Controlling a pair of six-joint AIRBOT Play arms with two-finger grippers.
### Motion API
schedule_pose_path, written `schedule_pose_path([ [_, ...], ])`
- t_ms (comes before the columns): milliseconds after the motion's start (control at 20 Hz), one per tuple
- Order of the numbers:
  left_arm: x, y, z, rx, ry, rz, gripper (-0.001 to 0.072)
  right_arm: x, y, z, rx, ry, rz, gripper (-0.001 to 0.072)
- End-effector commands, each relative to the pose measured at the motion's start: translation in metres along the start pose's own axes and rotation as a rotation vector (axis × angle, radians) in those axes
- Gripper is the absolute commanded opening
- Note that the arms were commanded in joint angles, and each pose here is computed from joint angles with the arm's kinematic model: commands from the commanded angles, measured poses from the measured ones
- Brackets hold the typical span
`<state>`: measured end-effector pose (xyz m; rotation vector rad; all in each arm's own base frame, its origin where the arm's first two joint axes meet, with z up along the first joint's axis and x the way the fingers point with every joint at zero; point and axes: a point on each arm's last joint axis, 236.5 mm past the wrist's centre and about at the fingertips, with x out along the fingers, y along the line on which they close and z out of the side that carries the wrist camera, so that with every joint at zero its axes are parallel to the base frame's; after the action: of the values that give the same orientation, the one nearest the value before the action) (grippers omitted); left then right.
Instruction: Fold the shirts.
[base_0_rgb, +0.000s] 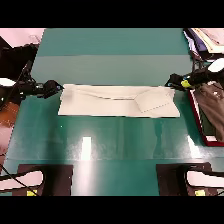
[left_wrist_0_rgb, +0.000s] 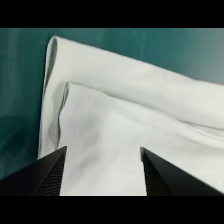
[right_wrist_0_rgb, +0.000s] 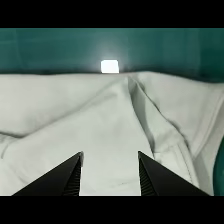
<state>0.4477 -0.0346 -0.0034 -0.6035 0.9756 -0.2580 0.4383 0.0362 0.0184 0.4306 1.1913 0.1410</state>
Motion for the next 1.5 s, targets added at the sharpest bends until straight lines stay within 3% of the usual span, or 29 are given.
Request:
schedule_pose_path([
  [0,-0.003,-0.01,0.001,0.021,0.032,-0.028,0.0536,-0.014,-0.001,0.002,-0.006,0.039,0.027,0.0413],
  [50,-0.005,-0.016,-0.004,0.031,0.065,-0.047,0.0408,-0.021,-0.008,-0.009,-0.021,0.094,0.028,0.0414],
  [100,-0.007,-0.022,-0.011,0.039,0.097,-0.067,0.0218,-0.026,-0.018,-0.021,-0.022,0.146,0.029,0.0417],
  [150,-0.008,-0.025,-0.018,0.047,0.129,-0.083,0.0034,-0.027,-0.029,-0.03,-0.012,0.179,0.029,0.0475],
  [250,-0.01,-0.029,-0.026,0.047,0.162,-0.098,0.0028,-0.025,-0.055,-0.046,0.048,0.219,0.023,0.0632],
  [650,0.004,-0.069,-0.064,0.128,0.285,-0.154,0.0027,0.015,-0.083,-0.064,0.243,0.251,0.267,0.0631],
  [950,0.022,-0.109,-0.094,0.233,0.339,-0.186,0.0027,0.04,-0.079,-0.056,0.208,0.288,0.273,0.0632],
  [1350,0.023,-0.114,-0.098,0.235,0.349,-0.19,0.0028,0.059,-0.053,-0.06,0.147,0.321,0.277,0.063],
  [1400,0.023,-0.114,-0.098,0.235,0.35,-0.191,0.0027,0.061,-0.047,-0.062,0.132,0.328,0.278,0.0619],
  [1450,0.023,-0.114,-0.098,0.235,0.35,-0.191,0.0028,0.063,-0.042,-0.063,0.117,0.33,0.277,0.0549],
])
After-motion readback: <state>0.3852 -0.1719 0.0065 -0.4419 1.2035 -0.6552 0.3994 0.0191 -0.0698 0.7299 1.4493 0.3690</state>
